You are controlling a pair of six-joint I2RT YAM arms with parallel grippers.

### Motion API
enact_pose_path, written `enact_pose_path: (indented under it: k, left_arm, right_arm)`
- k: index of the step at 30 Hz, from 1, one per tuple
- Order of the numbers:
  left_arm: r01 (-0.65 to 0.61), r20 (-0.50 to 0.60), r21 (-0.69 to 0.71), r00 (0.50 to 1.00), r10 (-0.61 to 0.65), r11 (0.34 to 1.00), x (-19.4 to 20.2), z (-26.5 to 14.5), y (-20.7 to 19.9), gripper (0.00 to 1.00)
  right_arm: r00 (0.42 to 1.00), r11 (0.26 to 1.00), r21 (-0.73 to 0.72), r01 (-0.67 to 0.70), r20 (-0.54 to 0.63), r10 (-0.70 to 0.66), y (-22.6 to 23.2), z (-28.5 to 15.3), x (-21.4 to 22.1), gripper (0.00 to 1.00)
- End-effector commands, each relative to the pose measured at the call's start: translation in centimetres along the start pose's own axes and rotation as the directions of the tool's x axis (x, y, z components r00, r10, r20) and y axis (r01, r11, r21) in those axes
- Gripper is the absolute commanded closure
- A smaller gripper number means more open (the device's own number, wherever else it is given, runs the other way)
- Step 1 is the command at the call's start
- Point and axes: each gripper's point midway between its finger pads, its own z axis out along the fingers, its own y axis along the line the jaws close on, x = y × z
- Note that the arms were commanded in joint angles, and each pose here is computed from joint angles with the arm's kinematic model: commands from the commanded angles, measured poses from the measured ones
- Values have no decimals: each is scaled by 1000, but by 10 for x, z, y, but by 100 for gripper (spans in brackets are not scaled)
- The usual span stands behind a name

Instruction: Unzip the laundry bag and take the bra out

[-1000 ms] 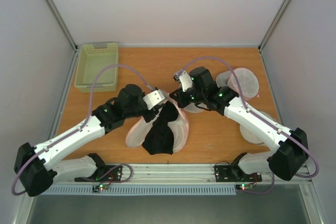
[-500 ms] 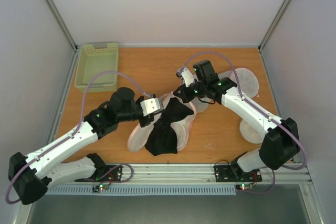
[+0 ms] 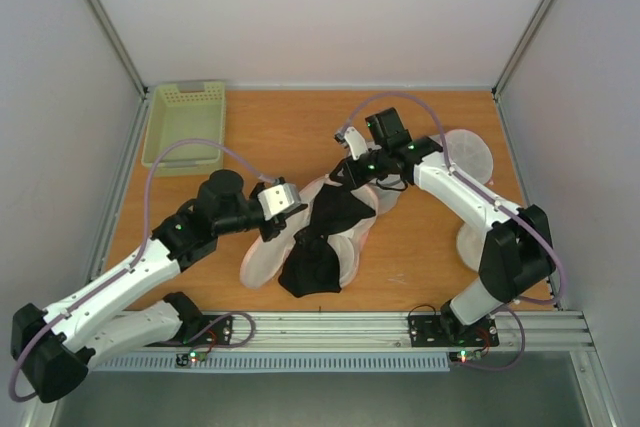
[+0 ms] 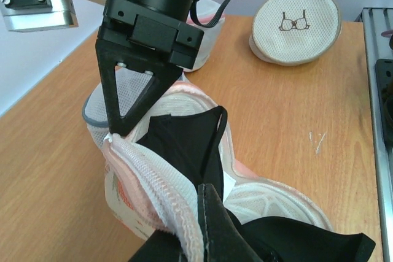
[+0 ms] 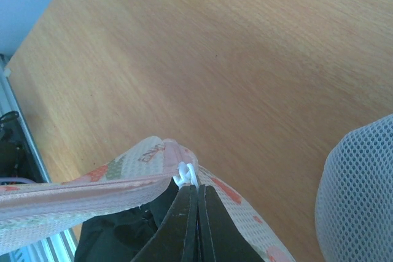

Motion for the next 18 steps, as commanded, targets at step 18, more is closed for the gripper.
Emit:
enact_pose_path:
  k: [18]
  left_arm:
    - [289,26,-466,949,-314,836,41,29,156,99]
  right_arm:
    - [989,989,12,-149,-21,149,-18,-6,48,99]
